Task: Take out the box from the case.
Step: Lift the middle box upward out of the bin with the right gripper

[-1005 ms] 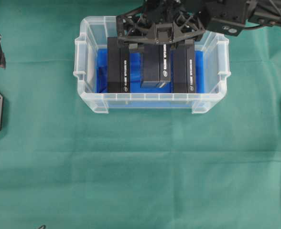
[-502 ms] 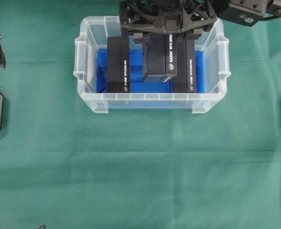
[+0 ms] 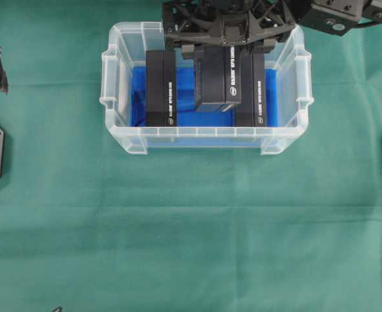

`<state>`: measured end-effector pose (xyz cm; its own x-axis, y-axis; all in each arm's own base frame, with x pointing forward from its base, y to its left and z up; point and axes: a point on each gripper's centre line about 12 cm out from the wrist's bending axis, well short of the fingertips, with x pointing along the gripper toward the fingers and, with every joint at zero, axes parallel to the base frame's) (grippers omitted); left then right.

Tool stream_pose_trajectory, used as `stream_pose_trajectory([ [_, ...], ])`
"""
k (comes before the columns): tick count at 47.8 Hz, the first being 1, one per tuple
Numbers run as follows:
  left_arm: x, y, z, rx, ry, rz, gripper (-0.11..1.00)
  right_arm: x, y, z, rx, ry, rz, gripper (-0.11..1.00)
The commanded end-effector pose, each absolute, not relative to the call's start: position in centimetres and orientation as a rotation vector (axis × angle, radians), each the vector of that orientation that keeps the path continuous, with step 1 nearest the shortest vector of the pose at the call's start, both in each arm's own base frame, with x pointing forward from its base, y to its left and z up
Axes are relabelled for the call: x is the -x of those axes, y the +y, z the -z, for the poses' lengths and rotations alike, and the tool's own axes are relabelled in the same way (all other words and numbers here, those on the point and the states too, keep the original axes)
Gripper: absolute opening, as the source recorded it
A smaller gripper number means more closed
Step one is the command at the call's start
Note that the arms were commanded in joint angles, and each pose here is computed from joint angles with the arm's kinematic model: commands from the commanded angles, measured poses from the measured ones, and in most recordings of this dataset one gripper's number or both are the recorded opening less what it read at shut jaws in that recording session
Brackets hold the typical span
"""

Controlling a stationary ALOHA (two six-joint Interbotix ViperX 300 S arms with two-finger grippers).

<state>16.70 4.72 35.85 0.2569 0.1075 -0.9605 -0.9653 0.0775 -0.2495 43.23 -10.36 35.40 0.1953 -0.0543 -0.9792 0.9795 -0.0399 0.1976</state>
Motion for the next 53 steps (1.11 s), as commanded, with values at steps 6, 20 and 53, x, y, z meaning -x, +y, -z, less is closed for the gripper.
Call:
stream_pose_trajectory([
  [6,-16.78,4.77,-36.17,1.188,0.956,-1.023,0.93,-42.21,-10.14,-38.5,-1.304,0.936,1.062,0.68],
  [20,-16.8,4.78,-36.18,1.188,0.954,-1.022,0.93,-42.37,-10.21,-38.55,-1.305,0.921,1.054,0.68],
  [53,-16.78,4.77,-36.17,1.188,0.956,-1.023,0.93,-42.42,-10.26,-38.44,-1.302,0.92,1.057,0.68],
])
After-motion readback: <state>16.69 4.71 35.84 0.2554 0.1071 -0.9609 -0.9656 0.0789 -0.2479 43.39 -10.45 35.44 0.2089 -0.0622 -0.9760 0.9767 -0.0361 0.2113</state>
